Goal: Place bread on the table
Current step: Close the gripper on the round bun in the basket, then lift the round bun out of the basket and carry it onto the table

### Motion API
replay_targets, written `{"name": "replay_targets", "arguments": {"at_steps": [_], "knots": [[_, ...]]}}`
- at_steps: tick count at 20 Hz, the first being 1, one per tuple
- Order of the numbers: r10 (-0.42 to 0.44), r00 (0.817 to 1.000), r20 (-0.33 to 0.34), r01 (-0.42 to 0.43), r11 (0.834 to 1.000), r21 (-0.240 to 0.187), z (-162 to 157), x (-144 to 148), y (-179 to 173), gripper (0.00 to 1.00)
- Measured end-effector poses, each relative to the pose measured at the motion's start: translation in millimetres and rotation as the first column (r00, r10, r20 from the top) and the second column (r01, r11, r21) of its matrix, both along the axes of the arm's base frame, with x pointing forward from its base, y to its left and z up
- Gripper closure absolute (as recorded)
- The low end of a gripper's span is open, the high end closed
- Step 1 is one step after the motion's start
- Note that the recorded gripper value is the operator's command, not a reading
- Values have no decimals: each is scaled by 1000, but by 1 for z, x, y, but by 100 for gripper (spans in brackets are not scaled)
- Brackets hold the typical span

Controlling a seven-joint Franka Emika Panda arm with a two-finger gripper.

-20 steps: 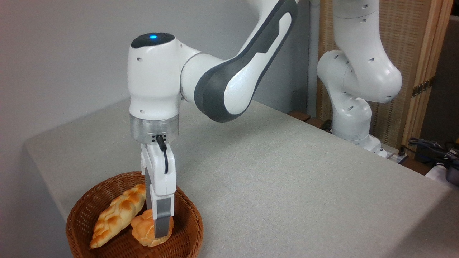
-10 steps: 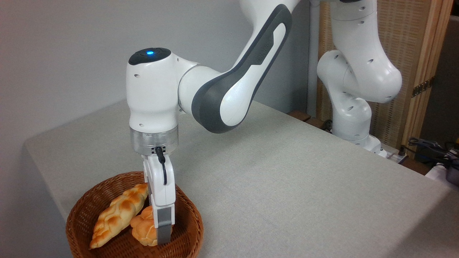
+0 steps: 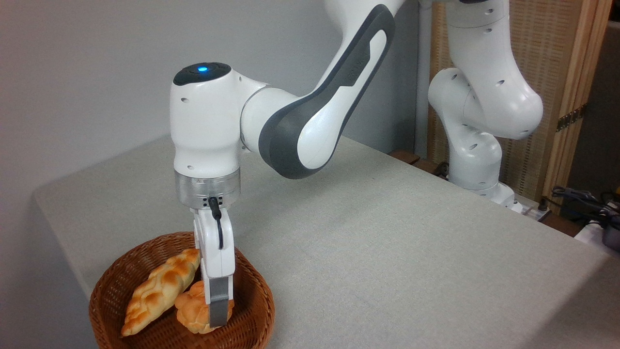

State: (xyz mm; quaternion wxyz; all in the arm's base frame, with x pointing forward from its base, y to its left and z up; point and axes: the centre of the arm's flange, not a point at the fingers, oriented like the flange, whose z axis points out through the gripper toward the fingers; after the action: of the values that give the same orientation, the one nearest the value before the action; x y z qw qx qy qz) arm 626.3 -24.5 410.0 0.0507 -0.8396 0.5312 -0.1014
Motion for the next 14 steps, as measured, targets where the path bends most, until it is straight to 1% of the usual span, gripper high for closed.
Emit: {"name": "replay_targets", "arguments": {"at_steps": [2,6,8,9,11,14], "knots": [[6,1000,13,-6,1000,0,7,1,4,46],[26,998,49,-26,1000,-1,32,-2,16,46],[32,998,57,-31,999,-6,45,-6,16,45],[48,997,56,-48,999,-13,53,-9,16,44],[108,993,42,-107,994,-34,69,-17,14,43],[230,973,-12,-230,971,-68,93,-35,5,42]]}}
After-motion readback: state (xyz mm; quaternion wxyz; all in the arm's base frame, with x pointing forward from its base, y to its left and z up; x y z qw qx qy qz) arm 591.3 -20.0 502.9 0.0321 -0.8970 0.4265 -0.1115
